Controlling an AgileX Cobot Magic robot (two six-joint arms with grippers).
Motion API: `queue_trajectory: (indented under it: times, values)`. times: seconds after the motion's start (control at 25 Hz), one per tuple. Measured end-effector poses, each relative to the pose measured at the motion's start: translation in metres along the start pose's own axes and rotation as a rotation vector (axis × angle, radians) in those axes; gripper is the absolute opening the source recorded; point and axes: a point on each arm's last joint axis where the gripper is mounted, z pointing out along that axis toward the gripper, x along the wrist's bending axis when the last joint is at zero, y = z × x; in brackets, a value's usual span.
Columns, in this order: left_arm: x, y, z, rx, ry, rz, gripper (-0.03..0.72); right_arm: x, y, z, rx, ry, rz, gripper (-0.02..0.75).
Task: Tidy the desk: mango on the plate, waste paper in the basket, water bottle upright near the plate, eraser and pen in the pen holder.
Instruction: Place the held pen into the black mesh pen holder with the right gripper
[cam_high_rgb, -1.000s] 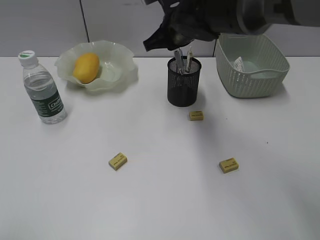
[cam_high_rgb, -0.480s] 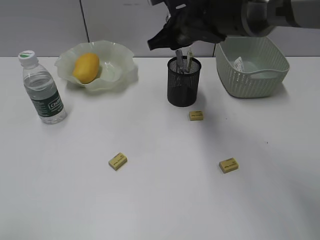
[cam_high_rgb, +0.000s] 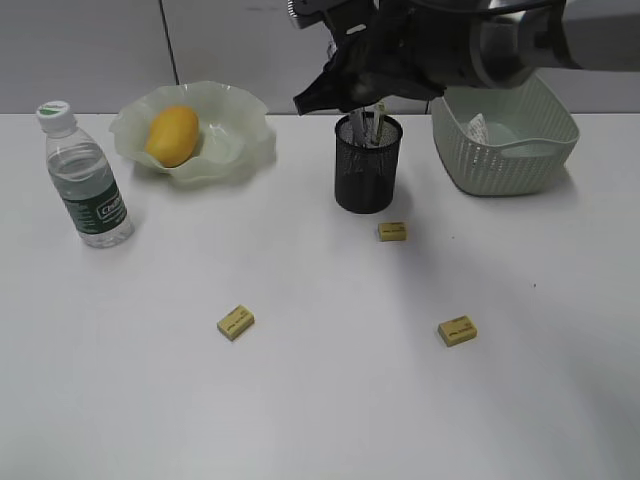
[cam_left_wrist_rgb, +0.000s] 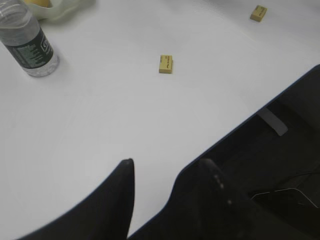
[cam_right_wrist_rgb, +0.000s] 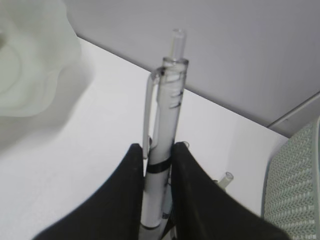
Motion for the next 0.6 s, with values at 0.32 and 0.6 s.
queue_trajectory:
  times: [0.32, 0.6]
  values:
    - [0.0, 0.0, 0.0, 0.0, 0.0, 0.0, 0.319, -0.004, -0.005, 0.0, 0.053, -0.047, 0.021, 0.234]
    - [0.0, 0.0, 0.0, 0.0, 0.0, 0.0, 0.319, -0.008, 0.003, -0.013, 0.078, -0.038, 0.032, 0.361]
